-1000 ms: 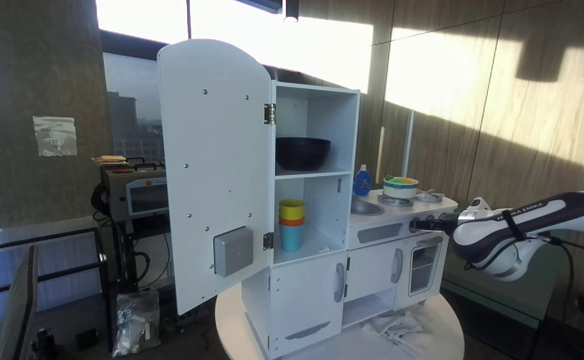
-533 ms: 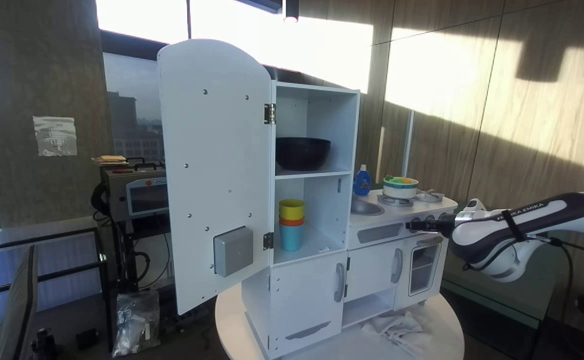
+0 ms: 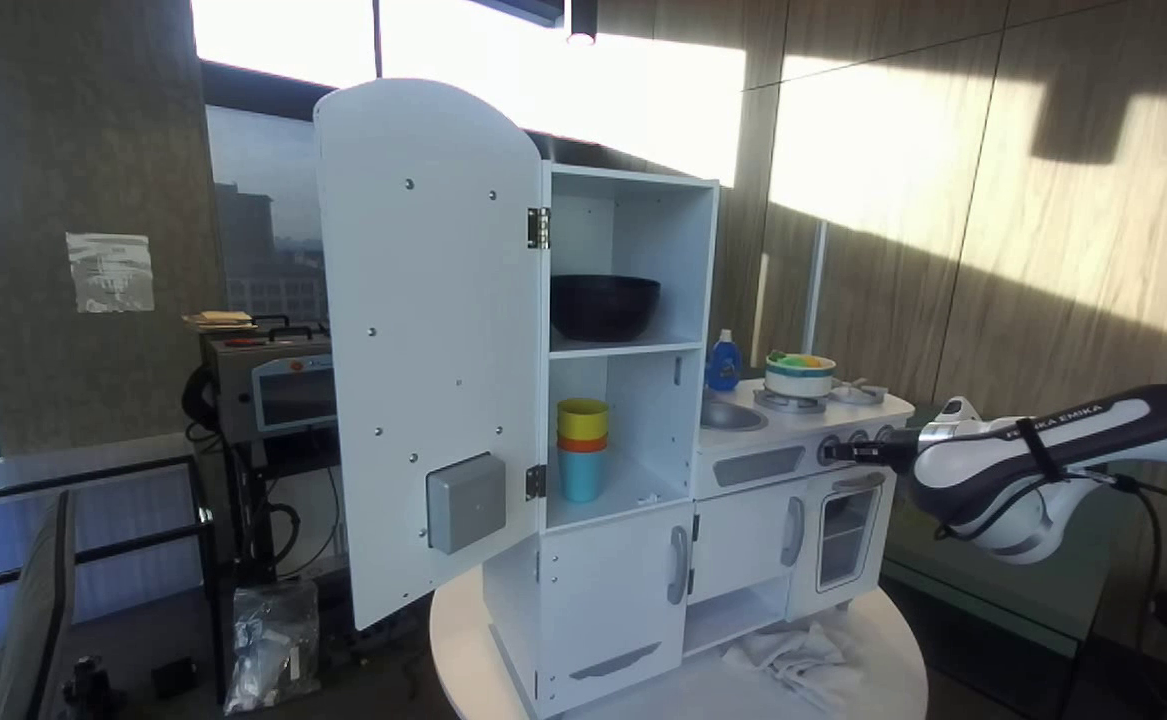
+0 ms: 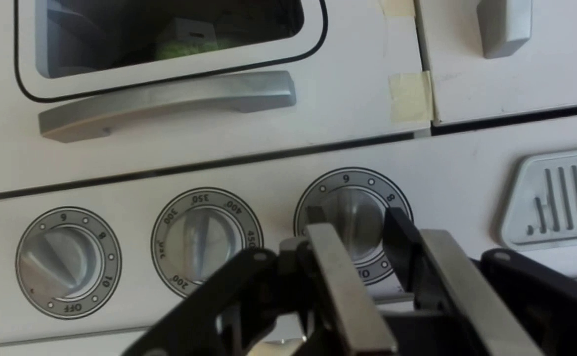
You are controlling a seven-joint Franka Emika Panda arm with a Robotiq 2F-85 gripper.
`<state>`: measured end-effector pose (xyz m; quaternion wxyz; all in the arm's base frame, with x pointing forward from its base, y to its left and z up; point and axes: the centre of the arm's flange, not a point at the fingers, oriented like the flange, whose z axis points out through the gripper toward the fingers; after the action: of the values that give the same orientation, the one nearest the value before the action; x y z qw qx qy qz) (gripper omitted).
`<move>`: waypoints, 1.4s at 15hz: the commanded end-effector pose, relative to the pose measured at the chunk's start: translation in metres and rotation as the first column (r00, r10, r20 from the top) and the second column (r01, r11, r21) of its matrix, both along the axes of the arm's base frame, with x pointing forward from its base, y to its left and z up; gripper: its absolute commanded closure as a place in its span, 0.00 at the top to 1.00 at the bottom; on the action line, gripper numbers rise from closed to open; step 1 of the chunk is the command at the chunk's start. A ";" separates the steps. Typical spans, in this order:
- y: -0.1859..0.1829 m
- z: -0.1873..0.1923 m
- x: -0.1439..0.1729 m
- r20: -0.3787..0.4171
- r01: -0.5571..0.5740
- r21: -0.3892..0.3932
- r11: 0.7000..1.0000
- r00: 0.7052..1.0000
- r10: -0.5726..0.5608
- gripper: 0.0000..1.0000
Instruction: Turn the dial on the mini stove
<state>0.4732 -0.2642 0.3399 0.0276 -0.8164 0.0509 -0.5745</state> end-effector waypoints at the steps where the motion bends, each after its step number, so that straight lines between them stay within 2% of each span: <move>1: 0.006 0.011 -0.006 -0.004 -0.027 0.009 1.000 1.000 0.027 0.15; 9: 0.008 0.010 -0.008 -0.009 -0.050 -0.010 0.999 0.999 0.050 0.19; 15: 0.016 0.006 -0.012 -0.008 -0.122 -0.119 0.985 0.993 0.122 0.18; 20: 0.041 -0.002 -0.017 -0.021 -0.233 -0.197 0.952 0.972 0.233 0.18; 21: 0.045 -0.006 -0.016 -0.034 -0.233 -0.221 0.947 0.972 0.232 0.28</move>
<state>0.4608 -0.2305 0.3367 0.0123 -0.8214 -0.0766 -0.5650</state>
